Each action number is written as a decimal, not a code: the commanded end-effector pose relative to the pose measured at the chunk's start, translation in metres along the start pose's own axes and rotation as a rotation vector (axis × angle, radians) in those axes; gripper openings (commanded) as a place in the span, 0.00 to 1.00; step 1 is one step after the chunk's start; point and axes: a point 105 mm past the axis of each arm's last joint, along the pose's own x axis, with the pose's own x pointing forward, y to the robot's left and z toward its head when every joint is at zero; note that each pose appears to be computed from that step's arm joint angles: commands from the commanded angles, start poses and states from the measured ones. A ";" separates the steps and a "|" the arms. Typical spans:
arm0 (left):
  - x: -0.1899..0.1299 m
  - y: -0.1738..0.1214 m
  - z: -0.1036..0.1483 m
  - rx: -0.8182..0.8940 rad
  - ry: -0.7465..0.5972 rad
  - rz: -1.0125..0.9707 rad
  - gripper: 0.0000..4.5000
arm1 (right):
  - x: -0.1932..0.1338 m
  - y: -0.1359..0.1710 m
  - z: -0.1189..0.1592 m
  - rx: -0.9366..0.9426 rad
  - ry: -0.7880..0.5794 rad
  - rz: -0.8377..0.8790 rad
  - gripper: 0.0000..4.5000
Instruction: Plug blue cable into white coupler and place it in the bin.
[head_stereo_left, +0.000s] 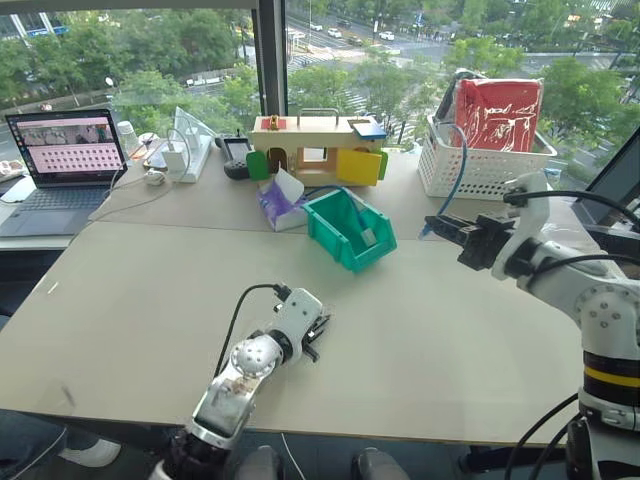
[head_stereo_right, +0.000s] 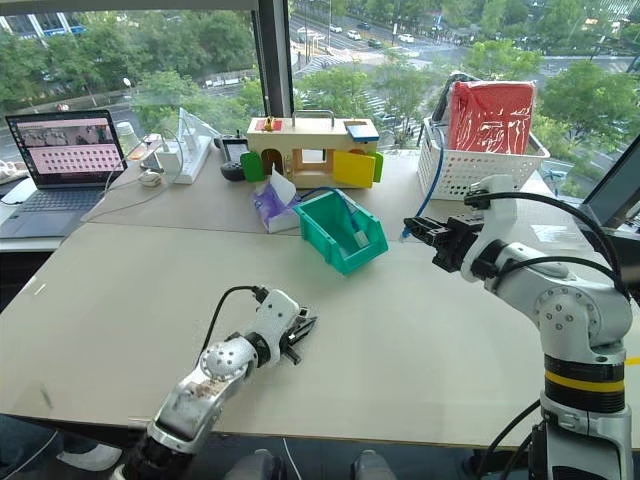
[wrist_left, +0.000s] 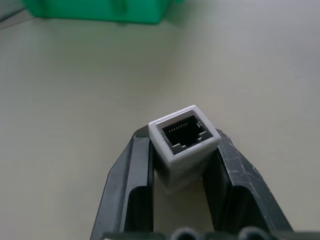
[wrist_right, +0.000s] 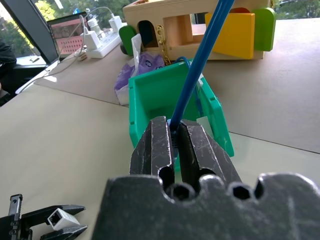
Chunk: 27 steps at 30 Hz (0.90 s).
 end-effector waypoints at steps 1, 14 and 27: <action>0.009 -0.003 0.017 0.135 -0.089 -0.256 0.19 | -0.012 0.007 0.017 -0.031 -0.099 -0.027 0.00; 0.041 0.003 0.011 0.271 -0.074 -0.737 0.19 | -0.046 0.005 0.012 -0.020 -0.186 -0.191 0.00; 0.058 0.000 0.007 0.322 0.023 -0.746 0.56 | -0.065 0.001 0.018 -0.041 -0.208 -0.261 0.00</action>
